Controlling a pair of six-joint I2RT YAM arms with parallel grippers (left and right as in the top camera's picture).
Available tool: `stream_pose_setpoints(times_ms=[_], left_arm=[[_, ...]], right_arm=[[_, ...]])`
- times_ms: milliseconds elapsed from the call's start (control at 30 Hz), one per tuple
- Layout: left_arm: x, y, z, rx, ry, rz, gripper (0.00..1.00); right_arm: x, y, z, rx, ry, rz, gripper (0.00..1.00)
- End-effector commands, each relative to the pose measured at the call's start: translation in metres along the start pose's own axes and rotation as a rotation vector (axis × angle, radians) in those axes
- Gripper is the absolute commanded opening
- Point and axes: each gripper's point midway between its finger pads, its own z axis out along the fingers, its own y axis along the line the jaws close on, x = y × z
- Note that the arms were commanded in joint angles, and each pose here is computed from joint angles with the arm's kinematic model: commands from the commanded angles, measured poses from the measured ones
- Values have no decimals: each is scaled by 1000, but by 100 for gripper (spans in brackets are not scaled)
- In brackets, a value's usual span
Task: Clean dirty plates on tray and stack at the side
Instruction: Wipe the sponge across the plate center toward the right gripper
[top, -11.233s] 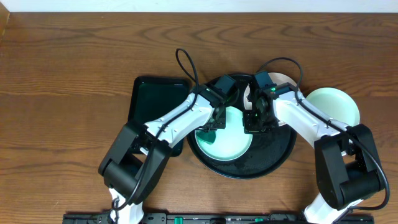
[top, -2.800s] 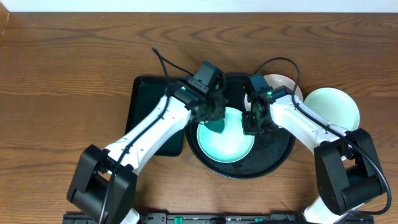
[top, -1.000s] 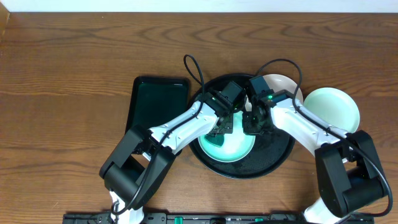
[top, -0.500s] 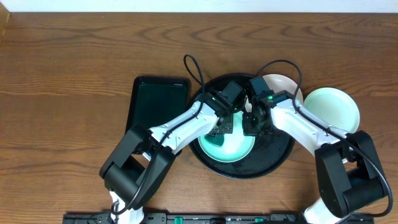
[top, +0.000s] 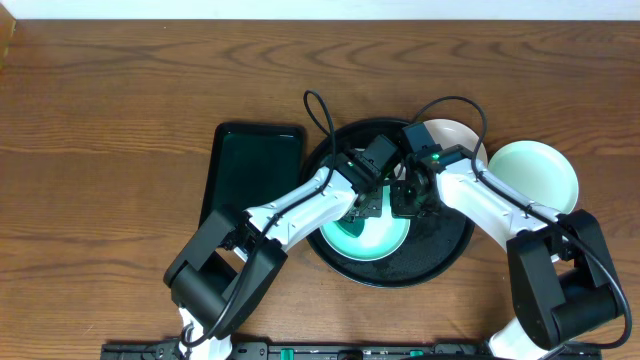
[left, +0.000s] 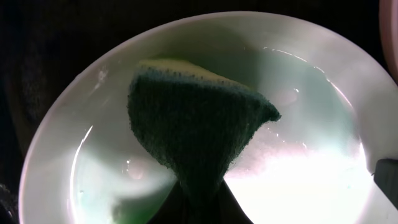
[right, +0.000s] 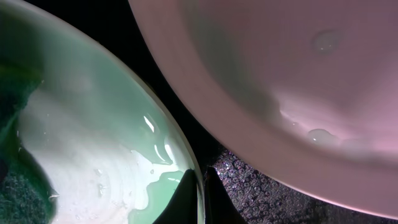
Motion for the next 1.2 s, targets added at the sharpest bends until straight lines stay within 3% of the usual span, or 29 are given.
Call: stream_pose_setpoints(times_ms=[0, 333, 600, 867, 1167], left_arm=[[20, -16, 13, 40, 61, 3, 8], [39, -48, 4, 211, 170, 14, 8], [23, -56, -26, 269, 94, 45, 8], [-11, -28, -54, 181, -65, 21, 8], [-22, 12, -50, 24, -110, -16, 8]], right_arm=[[2, 3, 0, -8, 2, -2, 1], [2, 3, 0, -8, 2, -3, 1], [2, 3, 0, -8, 2, -3, 1], [2, 3, 0, -8, 2, -3, 1], [2, 3, 0, -8, 1, -3, 1]])
